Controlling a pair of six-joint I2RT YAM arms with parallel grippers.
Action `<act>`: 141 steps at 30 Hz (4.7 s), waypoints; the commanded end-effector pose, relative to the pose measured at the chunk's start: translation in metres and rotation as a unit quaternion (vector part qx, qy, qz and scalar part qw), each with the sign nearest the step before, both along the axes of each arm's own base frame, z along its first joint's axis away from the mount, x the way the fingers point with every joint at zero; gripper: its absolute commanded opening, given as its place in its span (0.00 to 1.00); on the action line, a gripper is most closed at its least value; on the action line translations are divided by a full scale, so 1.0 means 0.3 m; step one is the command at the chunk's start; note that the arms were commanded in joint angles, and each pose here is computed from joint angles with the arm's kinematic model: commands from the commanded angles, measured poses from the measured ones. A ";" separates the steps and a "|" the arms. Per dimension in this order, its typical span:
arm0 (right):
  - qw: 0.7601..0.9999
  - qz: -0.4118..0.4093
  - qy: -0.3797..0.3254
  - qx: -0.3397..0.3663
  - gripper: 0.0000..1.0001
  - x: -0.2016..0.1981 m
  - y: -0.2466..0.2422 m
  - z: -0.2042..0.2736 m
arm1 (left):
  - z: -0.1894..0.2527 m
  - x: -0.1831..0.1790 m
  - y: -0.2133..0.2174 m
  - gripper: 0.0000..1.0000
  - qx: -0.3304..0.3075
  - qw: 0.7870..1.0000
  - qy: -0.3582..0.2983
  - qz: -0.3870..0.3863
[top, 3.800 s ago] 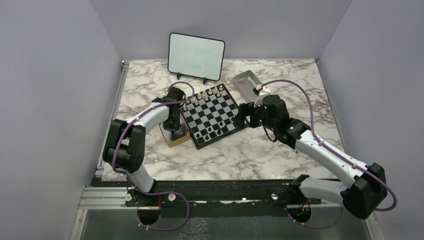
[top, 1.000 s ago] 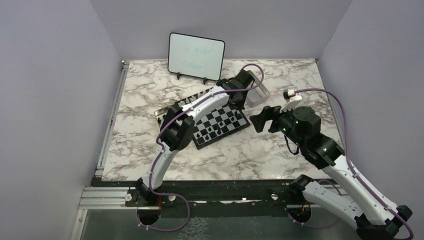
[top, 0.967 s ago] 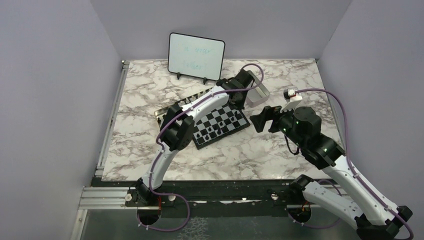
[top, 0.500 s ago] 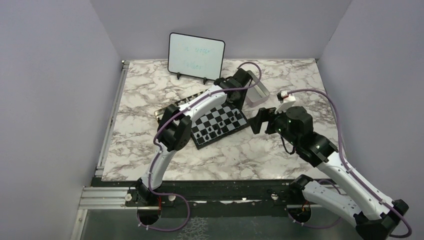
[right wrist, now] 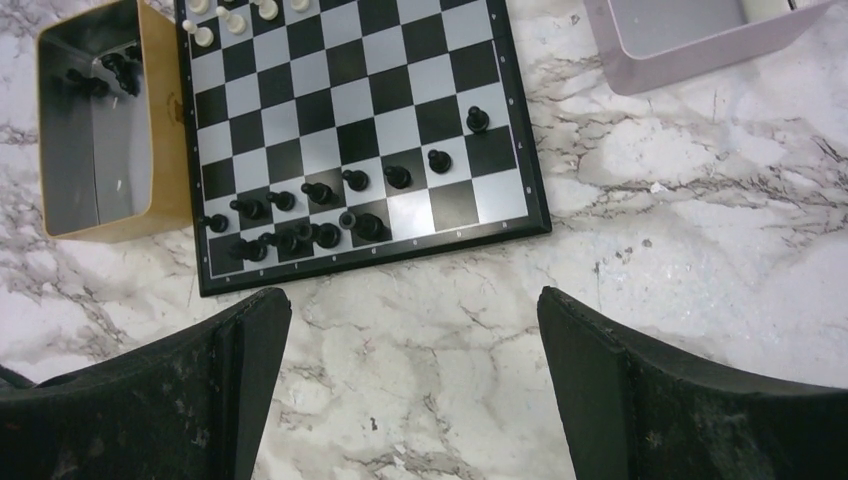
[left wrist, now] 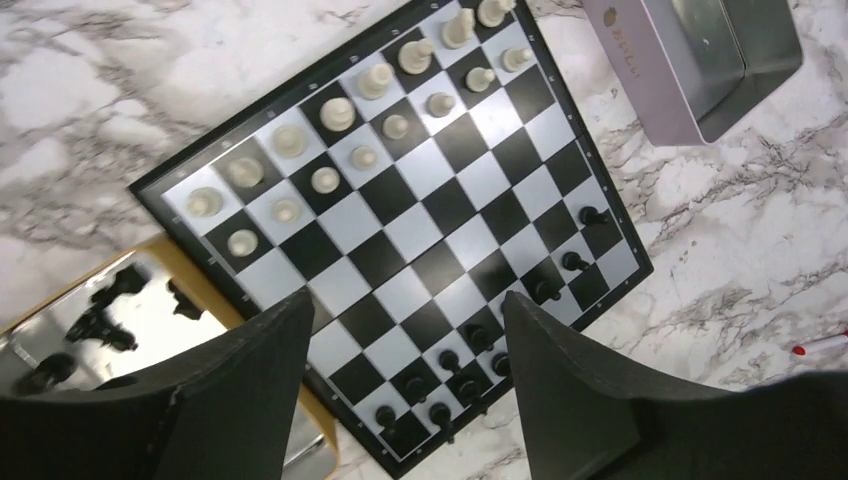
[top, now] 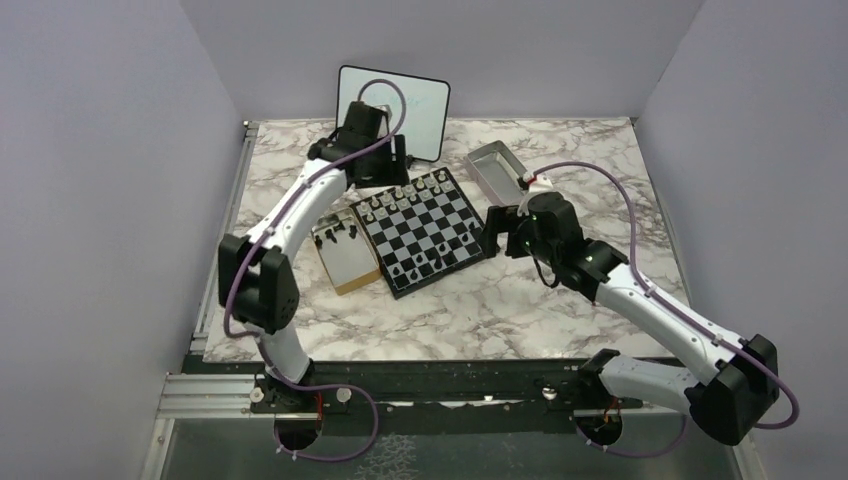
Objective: Set up the chess pieces on the board
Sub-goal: Adjust the chess piece on the chessboard, then pick up the chess piece from the storage box.
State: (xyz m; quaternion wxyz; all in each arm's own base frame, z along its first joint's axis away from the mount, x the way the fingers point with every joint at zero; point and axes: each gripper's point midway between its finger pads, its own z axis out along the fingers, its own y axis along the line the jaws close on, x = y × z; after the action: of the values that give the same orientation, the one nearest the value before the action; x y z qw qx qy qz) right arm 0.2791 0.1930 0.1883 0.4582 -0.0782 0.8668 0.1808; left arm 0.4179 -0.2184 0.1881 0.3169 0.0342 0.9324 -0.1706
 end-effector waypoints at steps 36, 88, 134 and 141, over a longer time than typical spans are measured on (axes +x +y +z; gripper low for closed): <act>0.983 -0.080 0.032 -0.162 0.34 0.478 0.149 -0.365 | 0.046 -0.451 0.287 0.99 0.008 0.987 -0.155 -0.030; 0.976 -0.062 0.104 -0.179 0.11 0.364 0.093 -0.464 | 0.029 -0.450 0.293 0.99 0.017 0.988 -0.149 -0.029; 0.999 0.006 -0.026 -0.034 0.52 0.268 0.141 0.017 | -0.129 -0.300 0.444 0.51 0.107 0.988 -0.038 0.108; 0.998 0.040 -0.056 0.003 0.52 0.209 0.153 0.097 | -0.224 -0.194 0.520 0.37 0.117 0.981 0.005 0.156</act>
State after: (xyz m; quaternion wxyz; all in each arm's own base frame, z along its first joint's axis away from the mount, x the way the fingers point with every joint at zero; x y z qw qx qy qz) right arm 0.3496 0.2297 0.2000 0.4817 -0.1014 0.8561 0.1574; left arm 0.3402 -0.0752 0.1268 0.3303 -0.0434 0.9424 -0.0300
